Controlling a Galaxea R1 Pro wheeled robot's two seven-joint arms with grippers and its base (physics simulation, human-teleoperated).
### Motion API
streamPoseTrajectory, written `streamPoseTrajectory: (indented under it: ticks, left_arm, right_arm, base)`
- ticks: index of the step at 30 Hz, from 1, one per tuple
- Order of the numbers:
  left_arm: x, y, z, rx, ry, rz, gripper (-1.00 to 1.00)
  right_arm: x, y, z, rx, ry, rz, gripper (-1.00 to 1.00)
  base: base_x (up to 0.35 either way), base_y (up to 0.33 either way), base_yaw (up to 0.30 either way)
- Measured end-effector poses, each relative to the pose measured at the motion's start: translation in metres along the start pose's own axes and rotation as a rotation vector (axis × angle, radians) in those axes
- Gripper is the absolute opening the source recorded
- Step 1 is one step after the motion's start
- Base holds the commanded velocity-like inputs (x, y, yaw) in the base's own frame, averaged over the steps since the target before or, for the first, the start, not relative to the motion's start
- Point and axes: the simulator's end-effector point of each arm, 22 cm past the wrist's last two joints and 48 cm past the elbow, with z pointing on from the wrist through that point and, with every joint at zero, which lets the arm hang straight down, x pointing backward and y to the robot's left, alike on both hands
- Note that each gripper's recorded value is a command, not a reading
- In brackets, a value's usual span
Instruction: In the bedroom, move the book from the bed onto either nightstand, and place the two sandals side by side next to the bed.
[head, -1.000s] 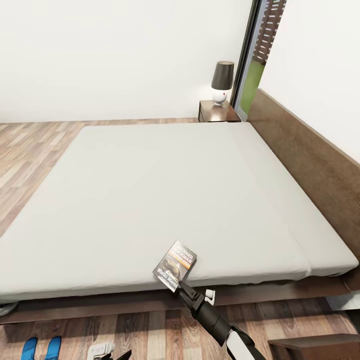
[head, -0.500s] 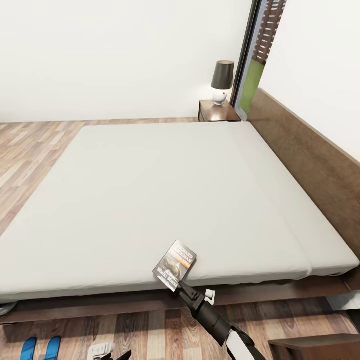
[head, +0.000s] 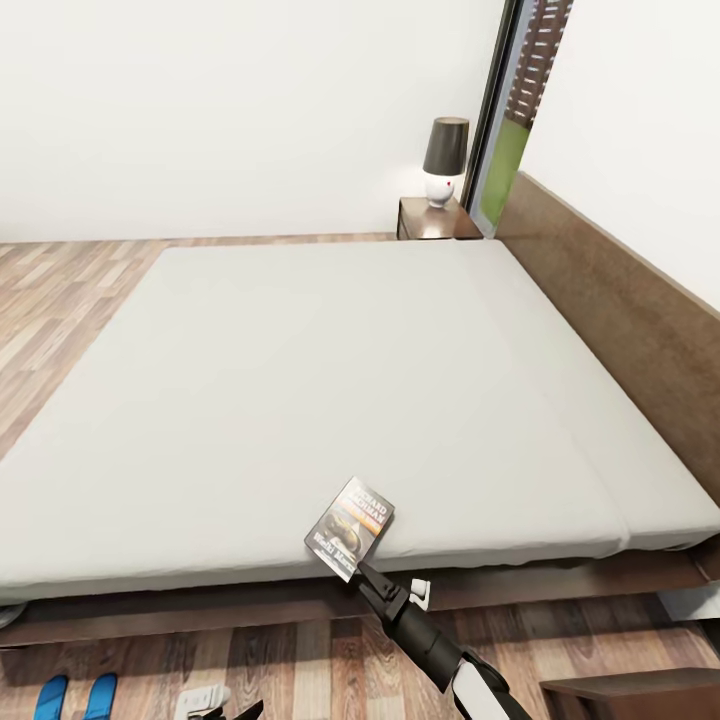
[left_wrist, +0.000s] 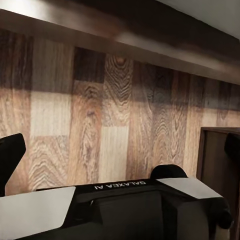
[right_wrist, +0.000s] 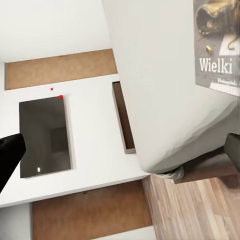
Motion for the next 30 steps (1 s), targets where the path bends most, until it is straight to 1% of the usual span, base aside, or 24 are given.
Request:
streamPoseTrajectory:
  ticks: [30]
  left_arm:
    - [0.017, 0.028, 0.041, 0.000, 0.000, 0.002, 1.00]
  right_arm:
    - [-0.004, -0.052, 0.006, -0.001, 0.000, -0.001, 1.00]
  base:
    - [0.000, 0.000, 0.000]
